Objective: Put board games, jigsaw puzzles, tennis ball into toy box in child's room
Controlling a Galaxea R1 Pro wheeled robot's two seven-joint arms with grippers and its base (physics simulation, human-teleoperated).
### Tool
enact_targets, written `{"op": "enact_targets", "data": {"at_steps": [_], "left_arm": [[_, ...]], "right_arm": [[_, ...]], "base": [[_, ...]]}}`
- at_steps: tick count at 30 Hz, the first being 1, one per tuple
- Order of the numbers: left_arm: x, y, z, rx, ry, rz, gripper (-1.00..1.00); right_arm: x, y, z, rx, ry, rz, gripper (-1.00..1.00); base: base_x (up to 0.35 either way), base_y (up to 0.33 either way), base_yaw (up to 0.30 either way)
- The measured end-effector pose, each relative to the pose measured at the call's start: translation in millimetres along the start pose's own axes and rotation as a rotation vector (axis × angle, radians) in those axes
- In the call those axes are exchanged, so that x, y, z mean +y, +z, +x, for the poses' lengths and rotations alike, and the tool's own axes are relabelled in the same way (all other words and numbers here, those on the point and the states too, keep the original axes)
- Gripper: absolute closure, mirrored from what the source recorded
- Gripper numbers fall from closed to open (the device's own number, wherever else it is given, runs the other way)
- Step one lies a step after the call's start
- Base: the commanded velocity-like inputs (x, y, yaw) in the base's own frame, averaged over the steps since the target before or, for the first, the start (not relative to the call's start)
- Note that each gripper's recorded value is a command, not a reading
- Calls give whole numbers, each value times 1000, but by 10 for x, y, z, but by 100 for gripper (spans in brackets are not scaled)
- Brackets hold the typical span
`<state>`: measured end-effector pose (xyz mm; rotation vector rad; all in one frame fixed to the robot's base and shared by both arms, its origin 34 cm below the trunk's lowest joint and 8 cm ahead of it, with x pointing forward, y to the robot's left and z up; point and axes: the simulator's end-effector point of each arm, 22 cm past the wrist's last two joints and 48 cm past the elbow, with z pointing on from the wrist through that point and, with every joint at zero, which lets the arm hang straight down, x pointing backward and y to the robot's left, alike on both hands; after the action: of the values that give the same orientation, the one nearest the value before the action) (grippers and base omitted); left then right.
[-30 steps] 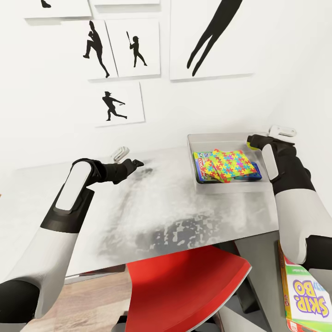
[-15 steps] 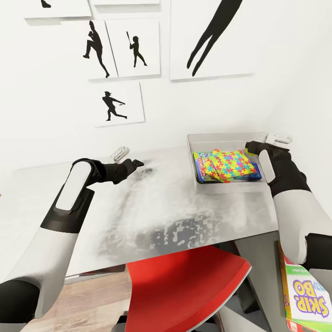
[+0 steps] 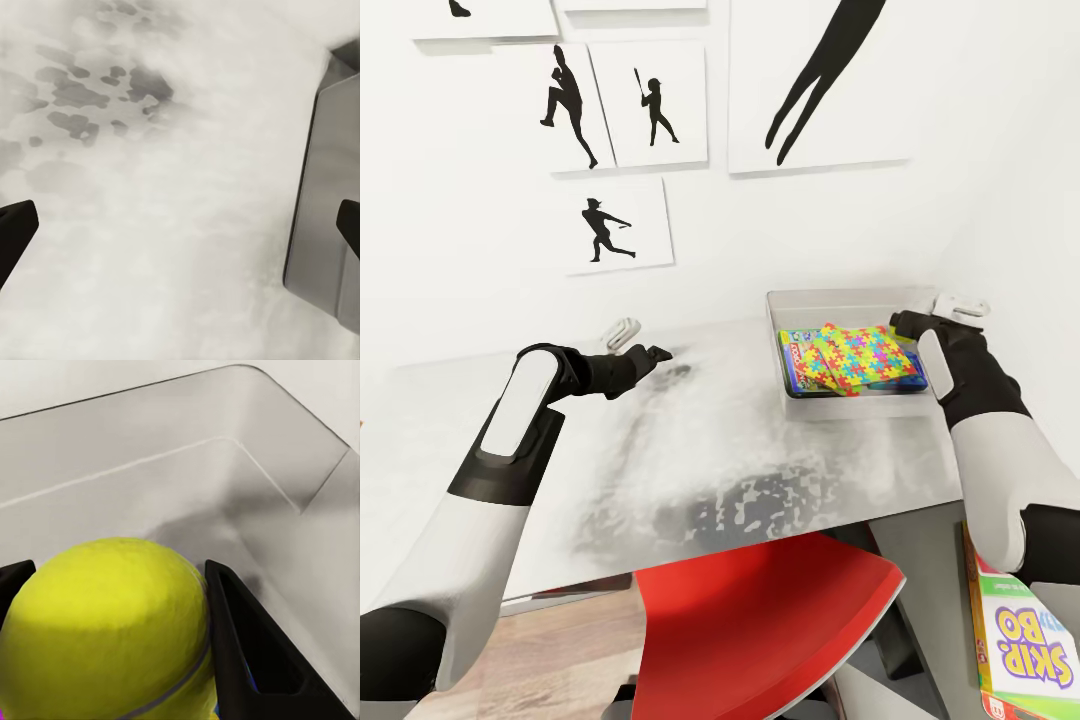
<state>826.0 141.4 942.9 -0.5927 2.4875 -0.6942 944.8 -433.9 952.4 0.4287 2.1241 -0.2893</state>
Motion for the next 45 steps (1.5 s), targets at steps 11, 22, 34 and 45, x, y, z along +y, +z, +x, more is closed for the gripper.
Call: {"op": "enact_targets", "data": {"at_steps": [11, 22, 34, 45], "left_arm": [[-2, 0, 2, 1, -1, 1, -100], [-2, -1, 4, 1, 0, 1, -100], [2, -1, 5, 1, -1, 1, -100], [2, -2, 5, 1, -1, 1, -100]], "right_arm": [[-17, 56, 134, 29, -2, 7, 100], [-27, 65, 125, 23, 0, 11, 100], [-82, 64, 120, 22, 1, 37, 100], [-89, 63, 113, 21, 2, 42, 100]], "base": [[0, 0, 0], [0, 0, 0], [0, 0, 0], [0, 0, 0]]}}
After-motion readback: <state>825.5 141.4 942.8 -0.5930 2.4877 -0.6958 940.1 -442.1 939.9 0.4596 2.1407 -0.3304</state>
